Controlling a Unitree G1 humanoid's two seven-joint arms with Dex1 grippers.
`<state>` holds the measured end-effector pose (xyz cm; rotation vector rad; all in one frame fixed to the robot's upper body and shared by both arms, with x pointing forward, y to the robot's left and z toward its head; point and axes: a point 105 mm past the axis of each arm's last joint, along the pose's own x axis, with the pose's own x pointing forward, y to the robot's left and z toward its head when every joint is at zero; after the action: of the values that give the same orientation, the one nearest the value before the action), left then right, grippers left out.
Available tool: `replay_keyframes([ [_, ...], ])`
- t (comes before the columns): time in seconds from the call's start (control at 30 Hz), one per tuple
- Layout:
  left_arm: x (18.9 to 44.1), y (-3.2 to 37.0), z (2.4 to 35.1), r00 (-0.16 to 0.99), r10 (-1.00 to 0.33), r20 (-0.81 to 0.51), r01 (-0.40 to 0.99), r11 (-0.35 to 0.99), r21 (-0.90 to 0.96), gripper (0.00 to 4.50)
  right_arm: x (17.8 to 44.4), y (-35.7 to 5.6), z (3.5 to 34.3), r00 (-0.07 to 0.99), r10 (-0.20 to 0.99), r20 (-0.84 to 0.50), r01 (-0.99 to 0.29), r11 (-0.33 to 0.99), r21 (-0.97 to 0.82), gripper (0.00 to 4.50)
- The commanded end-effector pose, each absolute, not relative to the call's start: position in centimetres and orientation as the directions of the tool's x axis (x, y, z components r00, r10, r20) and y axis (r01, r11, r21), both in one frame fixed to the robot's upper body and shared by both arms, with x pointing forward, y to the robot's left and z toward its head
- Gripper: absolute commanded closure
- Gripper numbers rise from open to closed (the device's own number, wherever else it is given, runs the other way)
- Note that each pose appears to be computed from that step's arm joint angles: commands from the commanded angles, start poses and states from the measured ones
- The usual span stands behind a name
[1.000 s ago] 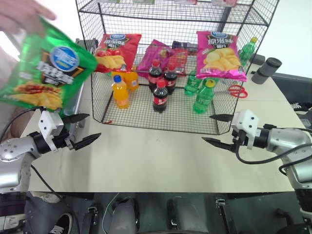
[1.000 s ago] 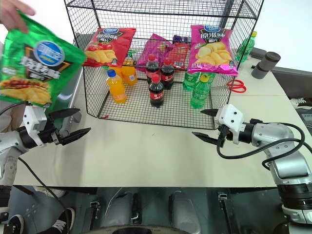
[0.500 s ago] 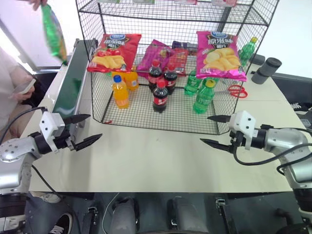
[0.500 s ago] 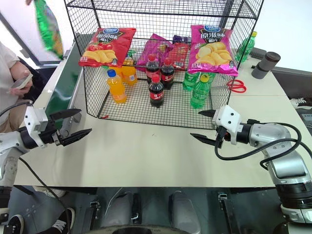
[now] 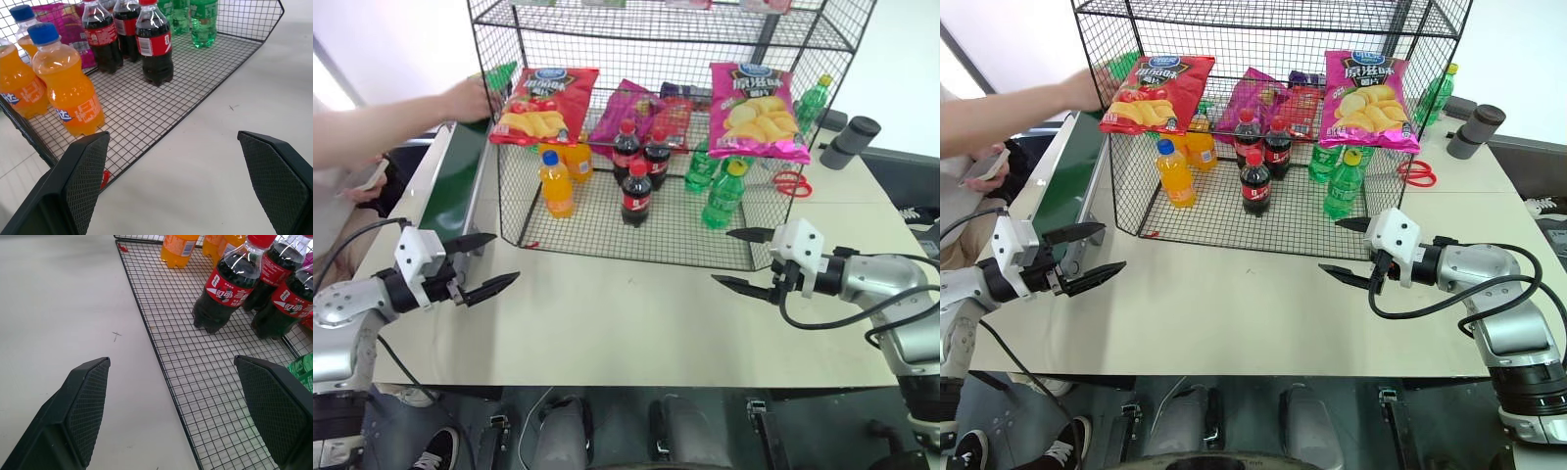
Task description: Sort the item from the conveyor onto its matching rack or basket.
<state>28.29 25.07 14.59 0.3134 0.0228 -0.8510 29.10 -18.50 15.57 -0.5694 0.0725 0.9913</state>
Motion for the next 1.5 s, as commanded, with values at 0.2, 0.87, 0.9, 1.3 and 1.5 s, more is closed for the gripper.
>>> replay_keyframes([
  [0.2,28.2,25.1,15.6,0.669,-0.734,-0.118,0.731,0.621,0.284,0.00,29.1,-18.2,16.2,0.556,0.780,-0.288,-0.800,0.407,-0.442,0.27],
  [0.87,28.1,25.1,15.6,0.662,-0.740,-0.117,0.737,0.615,0.280,0.00,29.4,-17.1,16.7,0.542,0.800,-0.259,-0.803,0.400,-0.442,0.27],
  [0.9,28.1,25.1,15.6,0.664,-0.738,-0.118,0.735,0.616,0.285,0.00,29.5,-16.8,16.7,0.537,0.804,-0.255,-0.803,0.394,-0.448,0.27],
  [1.3,27.4,26.1,15.4,0.694,-0.707,-0.139,0.707,0.631,0.319,0.00,29.3,-12.2,16.6,0.464,0.871,-0.164,-0.853,0.389,-0.348,0.12],
  [1.5,27.3,26.4,15.7,0.717,-0.688,-0.111,0.677,0.650,0.345,0.00,29.1,-12.5,16.6,0.436,0.880,-0.186,-0.878,0.371,-0.304,0.12],
])
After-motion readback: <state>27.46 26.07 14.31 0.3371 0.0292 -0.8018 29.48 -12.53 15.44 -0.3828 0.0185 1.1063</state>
